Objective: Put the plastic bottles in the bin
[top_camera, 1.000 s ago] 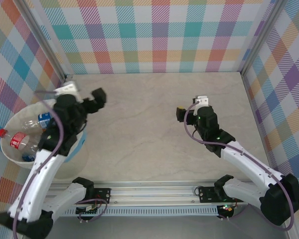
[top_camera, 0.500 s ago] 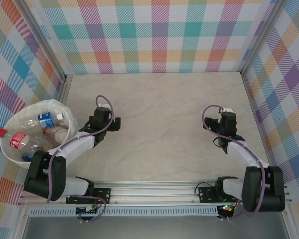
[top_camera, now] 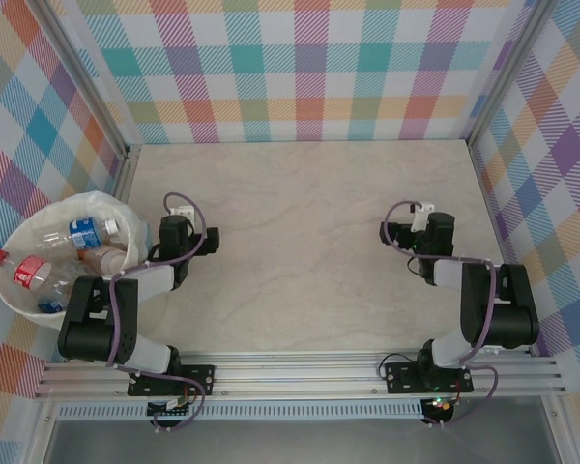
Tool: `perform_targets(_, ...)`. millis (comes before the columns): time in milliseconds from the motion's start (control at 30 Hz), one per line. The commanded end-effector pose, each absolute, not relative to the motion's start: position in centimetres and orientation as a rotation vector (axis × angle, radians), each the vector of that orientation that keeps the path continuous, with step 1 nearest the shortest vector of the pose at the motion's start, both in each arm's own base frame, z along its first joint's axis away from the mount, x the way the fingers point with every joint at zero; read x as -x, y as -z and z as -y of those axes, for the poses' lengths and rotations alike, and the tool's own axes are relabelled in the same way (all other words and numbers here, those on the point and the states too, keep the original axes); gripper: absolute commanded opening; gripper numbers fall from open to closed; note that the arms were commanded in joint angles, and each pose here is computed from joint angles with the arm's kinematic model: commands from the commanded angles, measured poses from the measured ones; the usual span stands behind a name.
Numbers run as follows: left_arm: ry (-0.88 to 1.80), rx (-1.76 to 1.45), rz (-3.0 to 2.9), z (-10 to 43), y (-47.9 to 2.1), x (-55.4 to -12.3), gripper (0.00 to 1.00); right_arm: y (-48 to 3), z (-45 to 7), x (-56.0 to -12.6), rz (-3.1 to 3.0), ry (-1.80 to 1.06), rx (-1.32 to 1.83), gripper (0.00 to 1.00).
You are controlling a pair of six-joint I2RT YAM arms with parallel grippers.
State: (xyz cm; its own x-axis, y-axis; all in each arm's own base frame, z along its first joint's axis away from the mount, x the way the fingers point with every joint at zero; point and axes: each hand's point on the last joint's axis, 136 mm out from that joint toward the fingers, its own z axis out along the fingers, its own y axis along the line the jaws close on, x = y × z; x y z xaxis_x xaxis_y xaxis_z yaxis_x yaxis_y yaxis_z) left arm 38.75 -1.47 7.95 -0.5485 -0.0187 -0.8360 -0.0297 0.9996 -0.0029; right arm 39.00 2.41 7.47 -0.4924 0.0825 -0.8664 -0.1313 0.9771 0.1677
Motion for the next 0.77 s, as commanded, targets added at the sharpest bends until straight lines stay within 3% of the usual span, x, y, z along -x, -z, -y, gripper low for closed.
perform_targets(0, 0.065, -0.03, -2.04, 2.6, -9.8, -39.4, 1.0, -9.7, -2.0, -39.5, -1.913, -0.223, 0.041, 1.0)
perform_targets(733, -0.03, 0.142, -1.966, 0.2, -8.0, -39.6, 1.0, -9.1, -2.3, -39.8, -1.952, -0.165, 0.05, 1.0)
